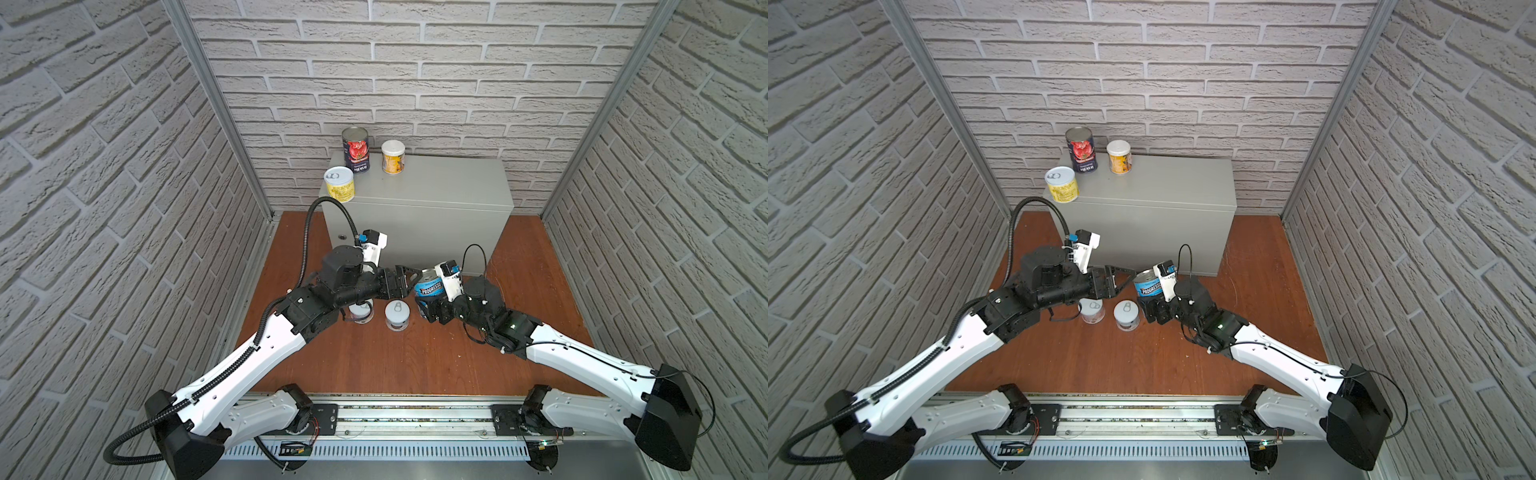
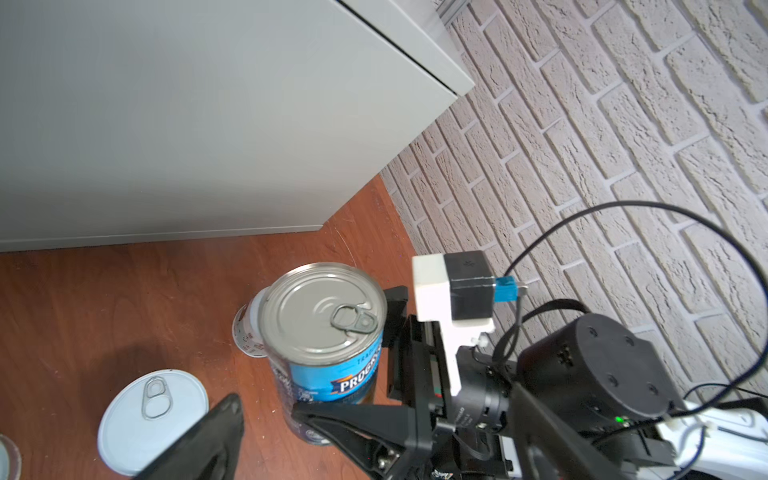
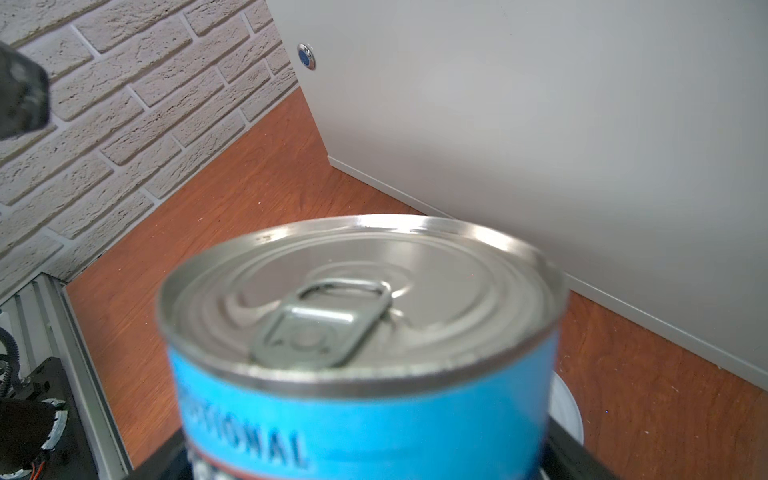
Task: Place and organize the canned foods onto the counter
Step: 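Open the left gripper and lower it while the right gripper lifts the blue can, then carry the blue can with the right gripper over the cabinet top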
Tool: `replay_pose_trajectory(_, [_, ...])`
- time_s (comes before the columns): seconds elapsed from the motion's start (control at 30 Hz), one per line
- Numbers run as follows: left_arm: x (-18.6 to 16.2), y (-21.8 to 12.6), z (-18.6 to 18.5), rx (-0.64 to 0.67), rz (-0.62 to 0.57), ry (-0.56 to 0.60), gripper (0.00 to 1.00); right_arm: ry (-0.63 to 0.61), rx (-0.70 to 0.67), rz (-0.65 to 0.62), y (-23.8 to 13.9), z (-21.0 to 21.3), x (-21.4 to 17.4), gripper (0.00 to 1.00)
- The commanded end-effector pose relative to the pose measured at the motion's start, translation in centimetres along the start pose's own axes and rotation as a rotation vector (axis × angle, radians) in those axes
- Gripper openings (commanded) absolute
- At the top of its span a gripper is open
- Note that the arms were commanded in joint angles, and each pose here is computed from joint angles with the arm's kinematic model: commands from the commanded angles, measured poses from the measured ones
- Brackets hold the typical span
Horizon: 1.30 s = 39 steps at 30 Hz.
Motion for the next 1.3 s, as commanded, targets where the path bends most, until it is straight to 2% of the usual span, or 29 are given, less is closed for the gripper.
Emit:
replay_pose_trajectory(0.0, [-0.1,-0.9,0.9,0.036,-0.04,-0.002,0.98,0.034,0.08,-0.264,-2.9,1.9,6.3,0.6])
replay_pose_trajectory(0.2, [-1.8,-1.8,2.4,0.088,-0.031,0.009,0.98,0.062,0.075,-0.259,-3.6,1.8,6.3,0.59])
replay_pose_trajectory(0.33, [-2.7,-3.3,3.8,0.182,-0.017,0.077,0.98,0.078,0.028,-0.239,-4.3,1.3,6.4,0.6])
replay_pose_trajectory(0.43, [-2.8,-5.0,5.1,0.284,-0.051,0.13,0.98,0.089,-0.003,-0.243,-5.2,0.8,6.5,0.6])
replay_pose_trajectory(0.57, [-2.9,-6.3,6.0,0.336,-0.1,0.182,0.98,0.109,-0.007,-0.274,-6.5,0.6,6.7,0.6])
replay_pose_trajectory(0.77, [-4.3,-5.9,8.4,0.436,-0.086,0.222,0.98,0.104,-0.06,-0.253,-7.6,0.4,7.9,0.6])
replay_pose_trajectory(1.0, [-6.1,-6.0,10.8,0.525,-0.061,0.289,0.98,0.065,-0.123,-0.273,-9.7,0.7,11.0,0.6])
replay_pose_trajectory(1.07, [-6.5,-6.4,11.3,0.543,-0.092,0.277,0.98,0.055,-0.119,-0.29,-10.4,1.0,12.0,0.6])
replay_pose_trajectory(1.27, [-8.2,-5.4,12.7,0.476,-0.227,0.279,0.98,0.001,-0.093,-0.331,-12.4,2.3,15.3,0.62])
Point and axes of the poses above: each gripper's point midway between its finger pads, its own y axis out along the fingers, its own z axis along the line the jaws close on, x = y × z, the point moved 4 cm from there along -y, back along the fingers, and after that the axes turned 5 degrees about y, right-handed, at the moved point
